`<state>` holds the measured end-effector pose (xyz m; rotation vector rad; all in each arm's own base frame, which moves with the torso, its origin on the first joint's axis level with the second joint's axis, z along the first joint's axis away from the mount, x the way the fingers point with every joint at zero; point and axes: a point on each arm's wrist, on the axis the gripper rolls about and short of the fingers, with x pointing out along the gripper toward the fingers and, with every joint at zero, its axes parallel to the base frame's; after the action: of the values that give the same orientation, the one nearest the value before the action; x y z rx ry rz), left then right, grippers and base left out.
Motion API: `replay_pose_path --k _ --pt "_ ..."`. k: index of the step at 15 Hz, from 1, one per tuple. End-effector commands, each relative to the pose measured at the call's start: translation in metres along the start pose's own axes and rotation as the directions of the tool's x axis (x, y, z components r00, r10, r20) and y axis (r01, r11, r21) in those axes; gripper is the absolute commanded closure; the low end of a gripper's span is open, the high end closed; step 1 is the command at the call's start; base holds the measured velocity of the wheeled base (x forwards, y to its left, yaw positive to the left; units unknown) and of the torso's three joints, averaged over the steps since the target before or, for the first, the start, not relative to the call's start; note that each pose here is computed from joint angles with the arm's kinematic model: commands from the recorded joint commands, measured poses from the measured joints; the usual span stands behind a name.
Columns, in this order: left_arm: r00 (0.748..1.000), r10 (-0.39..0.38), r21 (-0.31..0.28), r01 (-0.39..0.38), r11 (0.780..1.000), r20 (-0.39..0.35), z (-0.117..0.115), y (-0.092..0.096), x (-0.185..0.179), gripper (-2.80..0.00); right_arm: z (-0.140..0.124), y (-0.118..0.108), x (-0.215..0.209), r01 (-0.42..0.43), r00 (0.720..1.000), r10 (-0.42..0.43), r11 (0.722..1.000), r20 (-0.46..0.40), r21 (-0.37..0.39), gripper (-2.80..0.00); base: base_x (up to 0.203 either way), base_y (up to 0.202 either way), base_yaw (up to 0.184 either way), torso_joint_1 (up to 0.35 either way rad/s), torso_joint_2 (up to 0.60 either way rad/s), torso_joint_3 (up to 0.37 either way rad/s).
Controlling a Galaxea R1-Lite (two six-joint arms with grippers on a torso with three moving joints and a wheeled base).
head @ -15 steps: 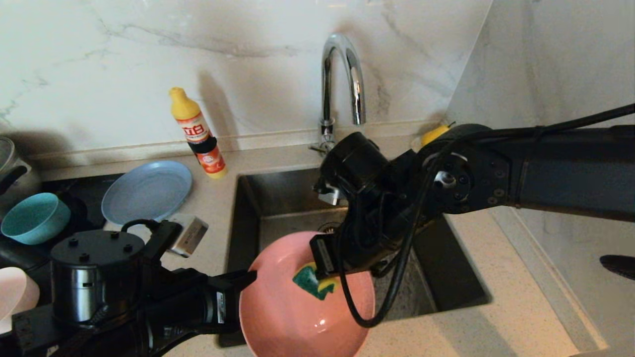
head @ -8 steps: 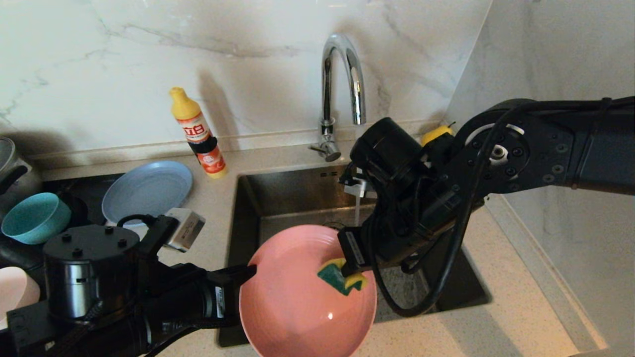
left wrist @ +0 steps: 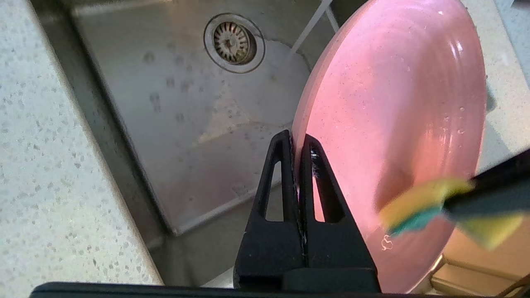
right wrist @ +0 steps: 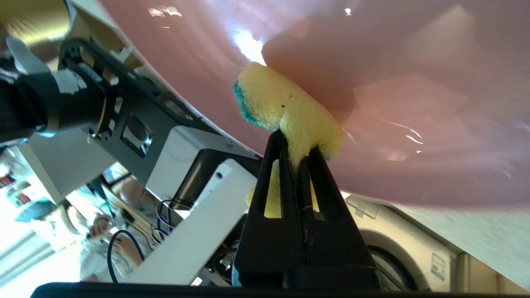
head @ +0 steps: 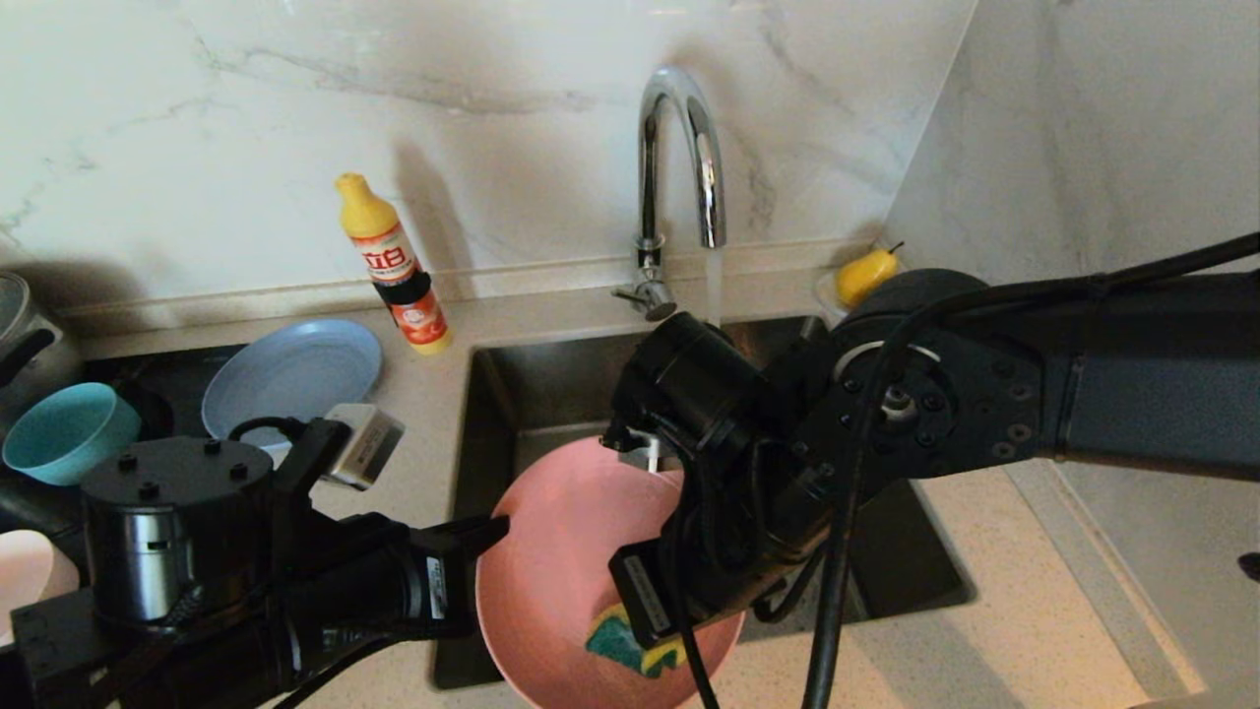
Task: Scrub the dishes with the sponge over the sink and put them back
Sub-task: Wipe the plate
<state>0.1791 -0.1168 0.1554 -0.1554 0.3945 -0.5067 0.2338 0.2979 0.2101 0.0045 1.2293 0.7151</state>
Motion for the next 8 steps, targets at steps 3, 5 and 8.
replay_pose_path --k 3,5,8 --pt "1.000 0.002 -0.010 -0.002 1.000 -0.015 -0.004 0.001 0.001 0.00 0.009 0.020 0.016 -0.028 0.999 0.029 0.999 0.028 -0.040 0.00 0.000 0.000 0.000 0.000 0.00 0.000" --pt "1.000 0.006 -0.010 -0.006 1.000 -0.028 -0.007 0.002 0.002 0.00 0.009 0.025 0.019 -0.025 0.998 0.028 0.998 0.061 -0.054 0.00 0.000 0.000 0.000 0.000 0.00 0.000" --pt "0.998 0.011 -0.009 -0.012 1.000 -0.055 -0.014 0.004 0.000 0.00 0.012 0.021 0.012 -0.023 0.996 0.026 0.999 0.082 -0.044 0.00 0.000 0.000 0.000 0.000 0.00 0.000"
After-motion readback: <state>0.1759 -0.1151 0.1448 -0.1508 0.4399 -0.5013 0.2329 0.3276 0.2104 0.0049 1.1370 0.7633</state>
